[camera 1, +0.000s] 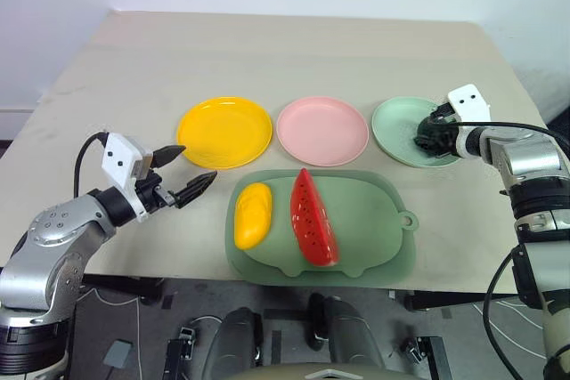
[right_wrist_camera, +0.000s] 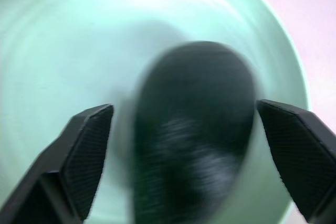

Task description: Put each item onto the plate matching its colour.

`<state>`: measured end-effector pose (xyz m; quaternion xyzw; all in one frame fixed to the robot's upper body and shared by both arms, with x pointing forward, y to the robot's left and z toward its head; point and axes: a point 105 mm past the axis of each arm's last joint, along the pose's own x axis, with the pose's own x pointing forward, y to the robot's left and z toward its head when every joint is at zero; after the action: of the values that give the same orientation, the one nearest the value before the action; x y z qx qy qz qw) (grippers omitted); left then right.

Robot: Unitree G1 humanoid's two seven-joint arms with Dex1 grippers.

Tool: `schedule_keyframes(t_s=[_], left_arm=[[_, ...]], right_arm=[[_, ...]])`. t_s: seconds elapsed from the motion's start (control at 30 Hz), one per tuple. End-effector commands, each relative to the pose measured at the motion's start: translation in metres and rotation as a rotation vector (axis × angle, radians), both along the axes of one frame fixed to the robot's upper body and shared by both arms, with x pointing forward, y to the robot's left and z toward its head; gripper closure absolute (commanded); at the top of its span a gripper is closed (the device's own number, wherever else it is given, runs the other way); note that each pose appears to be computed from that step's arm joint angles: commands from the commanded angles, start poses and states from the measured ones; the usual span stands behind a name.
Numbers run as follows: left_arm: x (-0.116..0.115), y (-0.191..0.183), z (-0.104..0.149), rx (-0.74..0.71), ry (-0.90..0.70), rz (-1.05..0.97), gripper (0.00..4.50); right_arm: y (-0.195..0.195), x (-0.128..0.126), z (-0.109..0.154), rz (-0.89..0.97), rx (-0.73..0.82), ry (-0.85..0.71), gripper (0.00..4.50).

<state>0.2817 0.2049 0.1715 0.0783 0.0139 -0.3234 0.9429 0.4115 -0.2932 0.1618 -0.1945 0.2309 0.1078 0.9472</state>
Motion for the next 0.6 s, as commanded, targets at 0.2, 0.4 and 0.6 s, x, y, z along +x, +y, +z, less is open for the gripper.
schedule_keyframes(t_s=[0.2, 0.4, 0.6], left_arm=[[0.0, 0.001, 0.013, 0.018, -0.052, -0.015, 0.0], [0.005, -0.001, 0.014, 0.02, -0.049, -0.044, 0.0], [0.012, -0.009, 0.014, 0.009, -0.052, -0.072, 0.0]], right_arm=[[0.034, -0.035, 0.089, 0.188, 0.066, -0.156, 0.04], [0.122, -0.106, 0.099, 0.519, 0.379, 0.061, 0.04], [0.164, -0.128, 0.072, 0.618, 0.446, 0.175, 0.04]])
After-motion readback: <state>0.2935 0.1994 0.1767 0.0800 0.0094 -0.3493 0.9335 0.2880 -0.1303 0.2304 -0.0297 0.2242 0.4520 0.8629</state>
